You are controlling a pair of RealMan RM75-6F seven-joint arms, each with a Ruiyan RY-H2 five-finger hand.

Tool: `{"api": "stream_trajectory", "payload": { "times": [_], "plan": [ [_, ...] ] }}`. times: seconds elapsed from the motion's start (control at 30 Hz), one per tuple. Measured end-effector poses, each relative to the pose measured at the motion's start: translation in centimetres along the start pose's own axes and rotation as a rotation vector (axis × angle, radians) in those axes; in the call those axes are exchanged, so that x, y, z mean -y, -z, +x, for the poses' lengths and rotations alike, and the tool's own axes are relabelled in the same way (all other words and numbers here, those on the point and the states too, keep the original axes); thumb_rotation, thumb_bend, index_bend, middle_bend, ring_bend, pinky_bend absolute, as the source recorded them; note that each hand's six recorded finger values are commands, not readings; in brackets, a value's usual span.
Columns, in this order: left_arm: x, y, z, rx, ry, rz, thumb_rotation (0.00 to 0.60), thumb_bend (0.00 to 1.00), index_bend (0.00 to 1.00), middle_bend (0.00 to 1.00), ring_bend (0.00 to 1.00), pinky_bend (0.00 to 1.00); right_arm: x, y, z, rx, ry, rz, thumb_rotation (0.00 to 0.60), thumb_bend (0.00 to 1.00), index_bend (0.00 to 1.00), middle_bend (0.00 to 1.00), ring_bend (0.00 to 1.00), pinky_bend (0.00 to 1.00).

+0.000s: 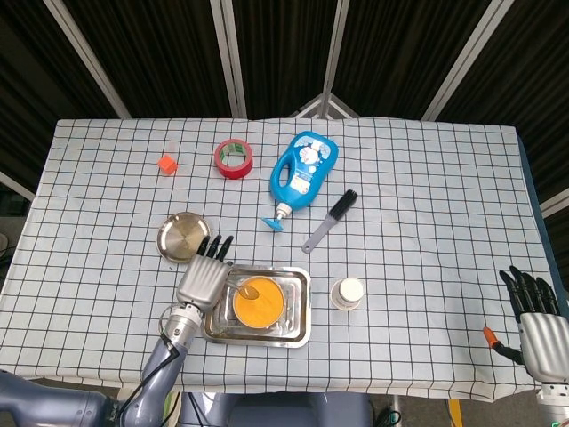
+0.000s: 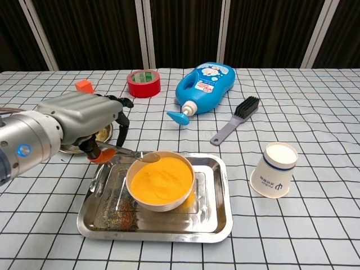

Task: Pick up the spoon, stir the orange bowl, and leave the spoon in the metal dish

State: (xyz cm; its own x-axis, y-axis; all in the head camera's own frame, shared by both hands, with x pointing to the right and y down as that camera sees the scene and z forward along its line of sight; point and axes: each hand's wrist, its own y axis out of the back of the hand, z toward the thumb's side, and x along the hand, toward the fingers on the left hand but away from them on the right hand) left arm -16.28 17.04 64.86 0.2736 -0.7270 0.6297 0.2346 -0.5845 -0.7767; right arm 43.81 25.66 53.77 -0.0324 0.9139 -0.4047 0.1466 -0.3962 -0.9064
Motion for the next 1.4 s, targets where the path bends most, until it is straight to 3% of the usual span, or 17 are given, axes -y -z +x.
{"api": "stream_trajectory", "payload": {
  "times": [0.3, 0.7, 1.03, 1.3, 1.33, 1.4],
  "plan": [
    [0.3, -0.9, 0.5, -0.017, 0.022, 0.019, 0.6, 0.41, 0.38, 0.0, 0.0, 0.06, 0.0, 0.1, -0.1, 0.005, -0.002, -0.005, 0.6, 0.31, 0.0, 0.0, 0.0, 0.0],
    [-1.0, 0.2, -0.4, -0.017, -0.01, -0.086, 0.6, 0.38, 0.33, 0.0, 0.0, 0.06, 0.0, 0.1, -0.1, 0.007, -0.003, -0.006, 0.6, 0.31, 0.0, 0.0, 0.0, 0.0],
    [-1.7, 5.9, -2.9, -0.073, -0.071, -0.2, 0.6, 0.38, 0.28, 0.0, 0.0, 0.06, 0.0, 0.1, 0.0, 0.009, -0.006, -0.006, 0.6, 0.31, 0.0, 0.0, 0.0, 0.0],
    [0.6, 12.0, -6.6, -0.16, -0.088, -0.272, 0.6, 0.28, 0.12, 0.0, 0.01, 0.07, 0.1, 0.1, 0.0, 0.009, -0.01, -0.006, 0.6, 0.31, 0.0, 0.0, 0.0, 0.0],
    [0.9, 12.6, -7.0, -0.17, -0.089, -0.278, 0.6, 0.27, 0.1, 0.03, 0.04, 0.1, 0.1, 0.1, 0.0, 0.01, -0.011, -0.007, 0.6, 0.31, 0.0, 0.0, 0.0, 0.0],
    [1.5, 13.9, -7.9, -0.185, -0.097, -0.287, 0.6, 0.26, 0.09, 0.17, 0.2, 0.29, 0.1, 0.1, 0.0, 0.012, -0.012, -0.008, 0.6, 0.31, 0.0, 0.0, 0.0, 0.0]
  ]
}}
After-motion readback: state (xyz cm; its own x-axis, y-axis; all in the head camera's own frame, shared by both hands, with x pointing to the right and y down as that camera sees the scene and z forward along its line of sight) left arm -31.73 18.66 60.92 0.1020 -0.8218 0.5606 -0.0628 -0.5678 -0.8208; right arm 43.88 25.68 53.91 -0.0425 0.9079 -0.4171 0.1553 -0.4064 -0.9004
